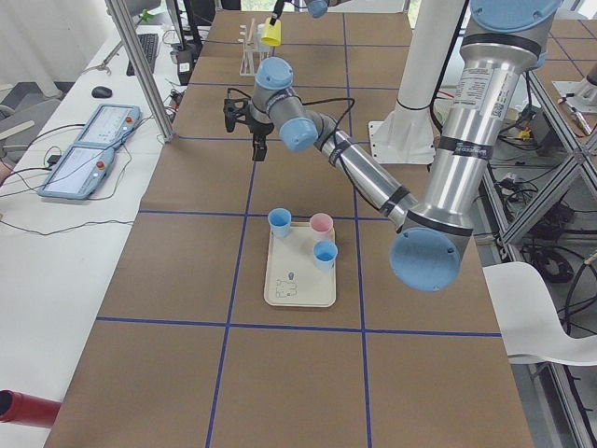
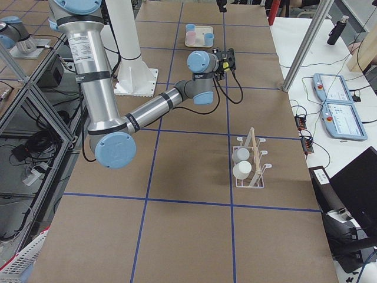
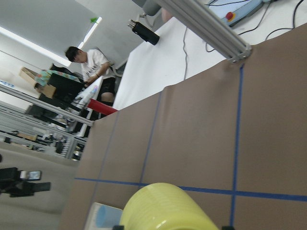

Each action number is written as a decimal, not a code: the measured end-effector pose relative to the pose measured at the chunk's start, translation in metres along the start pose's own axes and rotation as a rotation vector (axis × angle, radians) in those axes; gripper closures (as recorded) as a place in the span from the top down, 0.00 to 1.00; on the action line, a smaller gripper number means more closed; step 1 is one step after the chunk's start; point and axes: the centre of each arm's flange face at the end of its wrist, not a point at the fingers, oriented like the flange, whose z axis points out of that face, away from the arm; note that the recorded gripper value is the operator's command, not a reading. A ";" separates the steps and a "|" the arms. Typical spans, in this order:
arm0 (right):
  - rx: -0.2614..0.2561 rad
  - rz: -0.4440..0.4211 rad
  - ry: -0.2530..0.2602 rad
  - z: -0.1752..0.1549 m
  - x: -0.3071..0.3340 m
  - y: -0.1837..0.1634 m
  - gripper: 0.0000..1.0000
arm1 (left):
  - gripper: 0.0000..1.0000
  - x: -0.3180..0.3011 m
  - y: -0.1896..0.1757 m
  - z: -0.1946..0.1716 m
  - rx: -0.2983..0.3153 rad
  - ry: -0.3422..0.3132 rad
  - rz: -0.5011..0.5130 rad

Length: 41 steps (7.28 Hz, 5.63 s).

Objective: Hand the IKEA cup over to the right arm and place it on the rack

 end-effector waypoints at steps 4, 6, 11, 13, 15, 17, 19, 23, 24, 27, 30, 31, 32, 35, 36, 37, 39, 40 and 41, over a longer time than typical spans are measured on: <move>-0.046 -0.139 0.231 -0.035 0.068 -0.022 0.40 | 1.00 -0.091 0.038 0.016 -0.048 -0.175 0.091; -0.109 -0.219 0.351 -0.045 0.122 -0.008 0.40 | 1.00 -0.098 0.042 0.014 -0.045 -0.190 0.103; -0.194 -0.272 0.457 -0.036 0.176 -0.013 0.40 | 1.00 -0.097 0.045 0.012 -0.043 -0.190 0.099; -0.215 -0.286 0.477 -0.032 0.183 -0.021 0.40 | 1.00 -0.097 0.045 0.013 -0.043 -0.190 0.096; -0.231 -0.305 0.497 -0.028 0.186 -0.029 0.40 | 1.00 -0.097 0.045 0.013 -0.043 -0.191 0.094; -0.241 -0.320 0.511 -0.020 0.195 -0.039 0.40 | 1.00 -0.097 0.045 0.013 -0.042 -0.190 0.094; -0.251 -0.339 0.521 -0.013 0.202 -0.047 0.40 | 1.00 -0.096 0.045 0.013 -0.042 -0.190 0.095; -0.279 -0.317 0.540 0.013 0.220 -0.065 0.99 | 1.00 -0.094 0.044 0.012 -0.039 -0.188 0.097; -0.286 -0.314 0.541 0.017 0.221 -0.064 0.99 | 1.00 -0.095 0.043 0.013 -0.036 -0.192 0.097; -0.294 -0.310 0.534 0.022 0.218 -0.064 0.99 | 1.00 -0.106 0.047 0.014 -0.038 -0.215 0.130; -0.327 -0.254 0.507 0.017 0.194 -0.077 0.99 | 1.00 -0.175 0.082 0.018 -0.125 -0.295 0.224; -0.344 -0.222 0.507 0.017 0.185 -0.084 0.99 | 1.00 -0.195 0.097 0.021 -0.167 -0.309 0.224; -0.364 -0.185 0.512 0.020 0.173 -0.095 0.99 | 1.00 -0.205 0.113 0.030 -0.217 -0.317 0.224; -0.402 -0.107 0.539 0.027 0.147 -0.116 0.99 | 1.00 -0.199 0.156 0.076 -0.343 -0.331 0.223; -0.409 -0.092 0.534 0.022 0.140 -0.113 0.99 | 0.99 -0.204 0.162 0.087 -0.358 -0.332 0.226; -0.418 -0.075 0.531 0.010 0.131 -0.101 0.99 | 0.96 -0.211 0.164 0.095 -0.363 -0.329 0.230; -0.428 -0.059 0.532 -0.019 0.125 -0.067 0.99 | 0.89 -0.216 0.165 0.103 -0.370 -0.315 0.233; -0.429 -0.058 0.531 -0.025 0.124 -0.060 0.99 | 0.79 -0.217 0.166 0.104 -0.376 -0.312 0.232; -0.431 -0.057 0.531 -0.027 0.124 -0.056 0.99 | 0.76 -0.220 0.166 0.107 -0.381 -0.313 0.231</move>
